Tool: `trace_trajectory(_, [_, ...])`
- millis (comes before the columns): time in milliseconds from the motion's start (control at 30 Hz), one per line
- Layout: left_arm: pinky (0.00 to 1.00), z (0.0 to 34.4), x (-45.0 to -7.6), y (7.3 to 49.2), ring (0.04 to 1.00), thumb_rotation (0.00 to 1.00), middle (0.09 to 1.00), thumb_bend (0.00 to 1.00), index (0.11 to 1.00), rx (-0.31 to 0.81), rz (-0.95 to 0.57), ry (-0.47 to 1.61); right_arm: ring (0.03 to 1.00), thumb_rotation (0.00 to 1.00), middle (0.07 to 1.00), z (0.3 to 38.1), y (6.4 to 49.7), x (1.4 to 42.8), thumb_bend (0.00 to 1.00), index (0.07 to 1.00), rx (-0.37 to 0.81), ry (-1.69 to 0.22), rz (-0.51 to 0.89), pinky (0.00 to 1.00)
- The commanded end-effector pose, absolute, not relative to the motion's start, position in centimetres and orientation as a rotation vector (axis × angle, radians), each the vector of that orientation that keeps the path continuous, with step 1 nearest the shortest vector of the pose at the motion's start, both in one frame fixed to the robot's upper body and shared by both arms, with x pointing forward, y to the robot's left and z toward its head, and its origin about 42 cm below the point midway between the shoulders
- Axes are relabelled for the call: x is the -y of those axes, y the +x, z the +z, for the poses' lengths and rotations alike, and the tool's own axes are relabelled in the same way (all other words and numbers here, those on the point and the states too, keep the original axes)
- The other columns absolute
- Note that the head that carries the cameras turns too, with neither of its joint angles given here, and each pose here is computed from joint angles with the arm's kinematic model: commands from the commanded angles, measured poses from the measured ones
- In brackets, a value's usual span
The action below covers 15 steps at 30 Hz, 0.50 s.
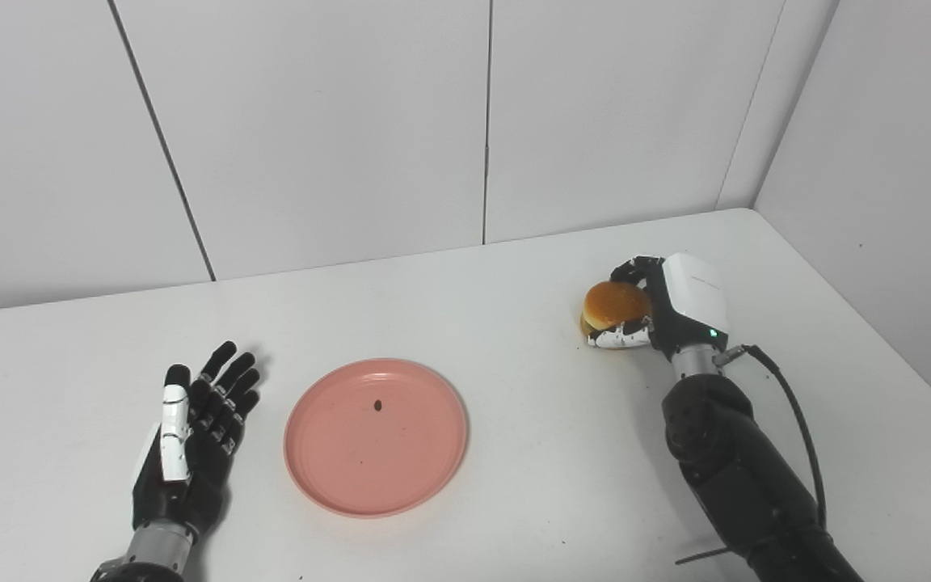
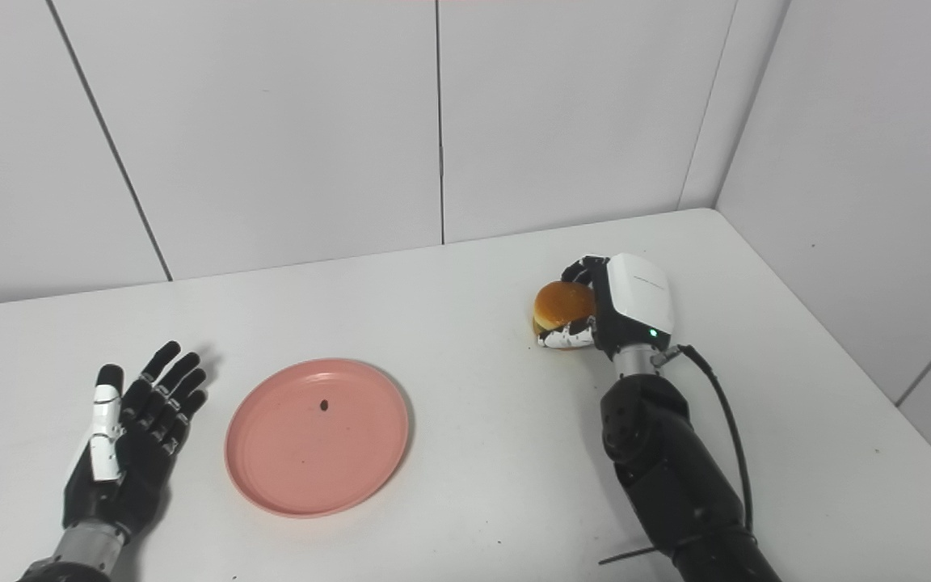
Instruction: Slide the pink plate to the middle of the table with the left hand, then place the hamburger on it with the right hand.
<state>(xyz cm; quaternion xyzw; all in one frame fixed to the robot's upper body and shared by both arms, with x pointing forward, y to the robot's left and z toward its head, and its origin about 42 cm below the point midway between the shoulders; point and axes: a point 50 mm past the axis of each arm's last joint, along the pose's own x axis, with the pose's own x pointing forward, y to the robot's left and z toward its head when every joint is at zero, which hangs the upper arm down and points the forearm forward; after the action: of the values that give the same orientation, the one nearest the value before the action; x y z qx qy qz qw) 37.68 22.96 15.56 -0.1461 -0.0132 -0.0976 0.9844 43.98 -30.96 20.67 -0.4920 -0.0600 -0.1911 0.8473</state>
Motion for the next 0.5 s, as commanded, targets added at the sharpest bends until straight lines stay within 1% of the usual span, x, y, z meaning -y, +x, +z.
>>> trace_trajectory(0, [0.97, 14.6, -23.1, 37.4, 0.928, 1.0, 0.89, 0.61, 0.871, -0.014, -0.192, -0.283, 0.324, 0.0, 0.478, 23.4, 44.4, 30.8, 0.52, 0.488, 0.23, -1.013, -0.455, 0.23])
trace_trajectory(67, [0.98, 14.6, -23.1, 37.4, 0.933, 1.0, 0.894, 0.61, 0.876, -0.013, -0.199, -0.278, 0.317, 0.0, 0.477, 23.6, 44.3, 30.7, 0.52, 0.488, 0.247, -1.01, -0.458, 0.22])
trace_trajectory(167, [0.98, 14.6, -23.0, 37.3, 0.934, 1.0, 0.896, 0.61, 0.873, -0.014, -0.198, -0.278, 0.263, 0.0, 0.472, 23.9, 44.1, 30.6, 0.52, 0.487, 0.273, -0.991, -0.469, 0.18])
trace_trajectory(233, [0.98, 14.7, -22.9, 37.3, 0.934, 1.0, 0.897, 0.61, 0.874, -0.013, -0.202, -0.274, 0.275, 0.0, 0.473, 24.3, 43.9, 30.4, 0.52, 0.487, 0.294, -0.969, -0.479, 0.19])
trace_trajectory(267, [0.98, 14.7, -22.9, 37.2, 0.935, 0.99, 0.899, 0.61, 0.877, -0.012, -0.205, -0.273, 0.266, 0.0, 0.472, 24.4, 43.8, 30.4, 0.53, 0.488, 0.3, -0.961, -0.482, 0.18])
trace_trajectory(467, [0.96, 14.4, -22.4, 37.2, 0.925, 0.97, 0.894, 0.63, 0.877, 0.005, -0.214, -0.252, 0.228, 0.0, 0.471, 25.4, 42.9, 29.7, 0.53, 0.488, 0.41, -0.911, -0.492, 0.15])
